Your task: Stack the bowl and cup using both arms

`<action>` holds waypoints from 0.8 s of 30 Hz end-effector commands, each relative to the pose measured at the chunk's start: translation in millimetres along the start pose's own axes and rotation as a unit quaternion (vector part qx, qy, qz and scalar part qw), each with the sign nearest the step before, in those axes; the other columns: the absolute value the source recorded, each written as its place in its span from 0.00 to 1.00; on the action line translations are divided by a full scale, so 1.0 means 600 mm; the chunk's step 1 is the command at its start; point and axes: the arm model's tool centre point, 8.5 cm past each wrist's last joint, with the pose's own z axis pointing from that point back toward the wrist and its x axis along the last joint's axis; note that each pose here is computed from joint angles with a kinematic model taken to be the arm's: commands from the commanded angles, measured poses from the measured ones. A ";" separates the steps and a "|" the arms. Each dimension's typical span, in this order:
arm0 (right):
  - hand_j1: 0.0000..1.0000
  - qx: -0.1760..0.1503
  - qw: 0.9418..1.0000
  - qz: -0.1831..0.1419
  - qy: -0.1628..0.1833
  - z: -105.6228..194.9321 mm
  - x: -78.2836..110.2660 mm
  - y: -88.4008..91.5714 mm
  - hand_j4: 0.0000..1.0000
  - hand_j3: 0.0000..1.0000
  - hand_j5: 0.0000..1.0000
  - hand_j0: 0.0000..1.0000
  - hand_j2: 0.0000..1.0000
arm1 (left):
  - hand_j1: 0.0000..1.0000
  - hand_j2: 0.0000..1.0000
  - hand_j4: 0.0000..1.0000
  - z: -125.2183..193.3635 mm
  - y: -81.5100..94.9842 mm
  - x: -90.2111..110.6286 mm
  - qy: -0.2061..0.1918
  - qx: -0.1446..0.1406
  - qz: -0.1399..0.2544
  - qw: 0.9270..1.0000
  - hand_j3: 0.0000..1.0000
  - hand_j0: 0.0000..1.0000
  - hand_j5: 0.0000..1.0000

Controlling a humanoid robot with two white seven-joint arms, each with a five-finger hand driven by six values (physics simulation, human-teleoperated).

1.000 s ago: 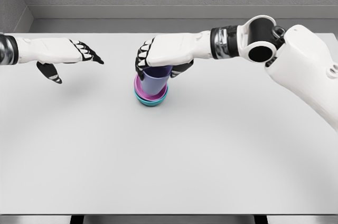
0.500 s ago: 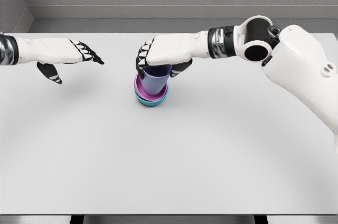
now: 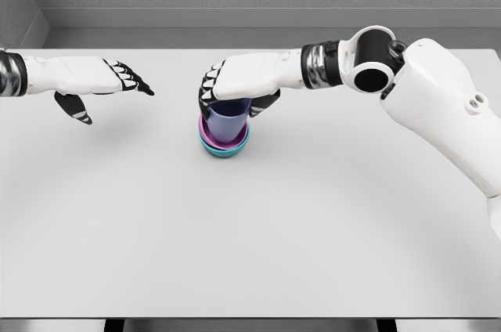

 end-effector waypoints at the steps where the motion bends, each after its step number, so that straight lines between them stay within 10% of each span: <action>1: 1.00 0.004 1.000 0.005 0.006 0.000 -0.002 0.001 1.00 1.00 1.00 1.00 1.00 | 1.00 1.00 1.00 0.001 0.001 -0.001 0.001 0.002 0.002 1.000 1.00 1.00 1.00; 10: 1.00 -0.005 1.000 0.006 0.009 0.008 -0.005 -0.010 1.00 1.00 1.00 1.00 1.00 | 1.00 1.00 1.00 0.001 0.001 -0.001 0.001 0.002 0.002 1.000 1.00 1.00 1.00; 16: 1.00 -0.105 0.991 -0.014 0.076 0.114 -0.060 -0.063 1.00 1.00 1.00 1.00 1.00 | 1.00 1.00 1.00 0.001 0.001 -0.001 0.001 0.002 0.002 1.000 1.00 1.00 1.00; 18: 1.00 -0.119 0.983 -0.061 0.129 0.190 -0.106 -0.018 1.00 1.00 1.00 1.00 1.00 | 1.00 1.00 1.00 0.001 0.001 -0.001 0.001 0.002 0.002 1.000 1.00 1.00 1.00; 22: 1.00 -0.097 0.931 -0.235 0.261 0.318 -0.206 0.182 1.00 1.00 1.00 1.00 1.00 | 1.00 1.00 1.00 0.009 -0.013 -0.022 0.019 -0.004 0.019 1.000 1.00 1.00 1.00; 24: 1.00 -0.087 0.926 -0.248 0.271 0.332 -0.205 0.209 1.00 1.00 1.00 1.00 1.00 | 1.00 1.00 1.00 0.009 -0.013 -0.023 0.019 -0.004 0.019 1.000 1.00 1.00 1.00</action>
